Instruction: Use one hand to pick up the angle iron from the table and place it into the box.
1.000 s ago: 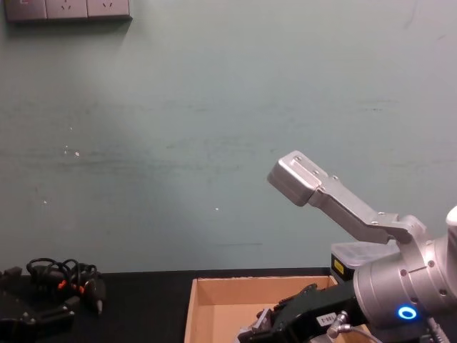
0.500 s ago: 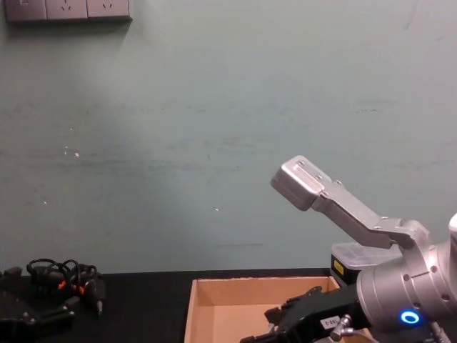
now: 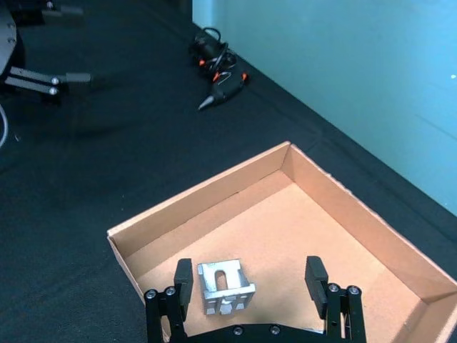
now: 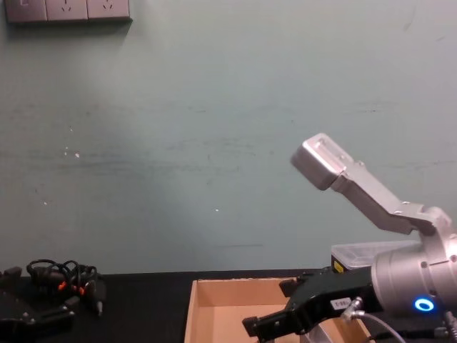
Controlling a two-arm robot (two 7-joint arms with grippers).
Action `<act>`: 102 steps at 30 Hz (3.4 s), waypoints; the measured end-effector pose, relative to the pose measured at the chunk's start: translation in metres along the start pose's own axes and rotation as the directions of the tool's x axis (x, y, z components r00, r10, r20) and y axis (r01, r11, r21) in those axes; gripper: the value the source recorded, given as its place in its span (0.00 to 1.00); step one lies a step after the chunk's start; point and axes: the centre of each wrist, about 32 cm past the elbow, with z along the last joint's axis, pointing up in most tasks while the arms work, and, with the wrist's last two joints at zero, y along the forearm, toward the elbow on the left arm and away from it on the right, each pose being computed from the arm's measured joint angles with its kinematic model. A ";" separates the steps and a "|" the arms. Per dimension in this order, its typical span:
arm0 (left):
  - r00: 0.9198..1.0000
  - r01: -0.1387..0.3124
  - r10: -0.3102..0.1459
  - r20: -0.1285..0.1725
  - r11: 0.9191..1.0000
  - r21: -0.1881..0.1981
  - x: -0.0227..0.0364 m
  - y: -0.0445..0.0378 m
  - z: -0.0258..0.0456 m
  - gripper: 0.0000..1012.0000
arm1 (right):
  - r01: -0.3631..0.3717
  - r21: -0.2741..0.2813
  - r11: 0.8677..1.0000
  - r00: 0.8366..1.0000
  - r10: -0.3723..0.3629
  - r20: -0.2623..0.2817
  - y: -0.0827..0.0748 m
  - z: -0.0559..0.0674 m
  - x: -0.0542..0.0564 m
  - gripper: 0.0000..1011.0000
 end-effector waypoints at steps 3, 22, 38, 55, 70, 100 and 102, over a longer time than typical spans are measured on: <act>1.000 0.000 0.000 0.000 1.000 0.000 0.0000 0.0000 0.0000 0.99 | 0.007 0.022 1.000 1.000 -0.007 -0.006 -0.006 -0.001 0.000 0.99; 1.000 0.000 0.000 0.000 1.000 0.000 0.0000 0.0000 0.0000 0.99 | -0.019 0.137 0.990 1.000 0.019 -0.003 -0.085 -0.013 -0.019 0.99; 1.000 0.000 0.000 0.000 1.000 0.000 0.0000 0.0000 0.0000 0.99 | -0.180 0.082 0.980 0.984 0.179 0.022 -0.104 -0.036 -0.057 0.99; 1.000 0.000 0.000 0.000 1.000 0.000 0.0000 0.0000 0.0000 0.99 | -0.236 0.040 0.971 0.972 0.236 -0.002 -0.082 -0.055 -0.073 0.99; 1.000 0.000 0.000 0.000 1.000 0.000 0.0000 0.0000 0.0000 0.99 | -0.258 0.037 0.965 0.966 0.258 -0.004 -0.064 -0.056 -0.077 0.99; 1.000 0.000 0.000 0.000 1.000 0.000 0.0000 0.0000 0.0000 0.99 | -0.263 0.032 0.964 0.965 0.263 -0.005 -0.049 -0.055 -0.077 0.88; 1.000 0.000 0.000 0.000 1.000 0.000 0.0000 0.0000 0.0000 0.99 | -0.264 0.032 0.964 0.964 0.264 -0.006 -0.049 -0.055 -0.078 0.83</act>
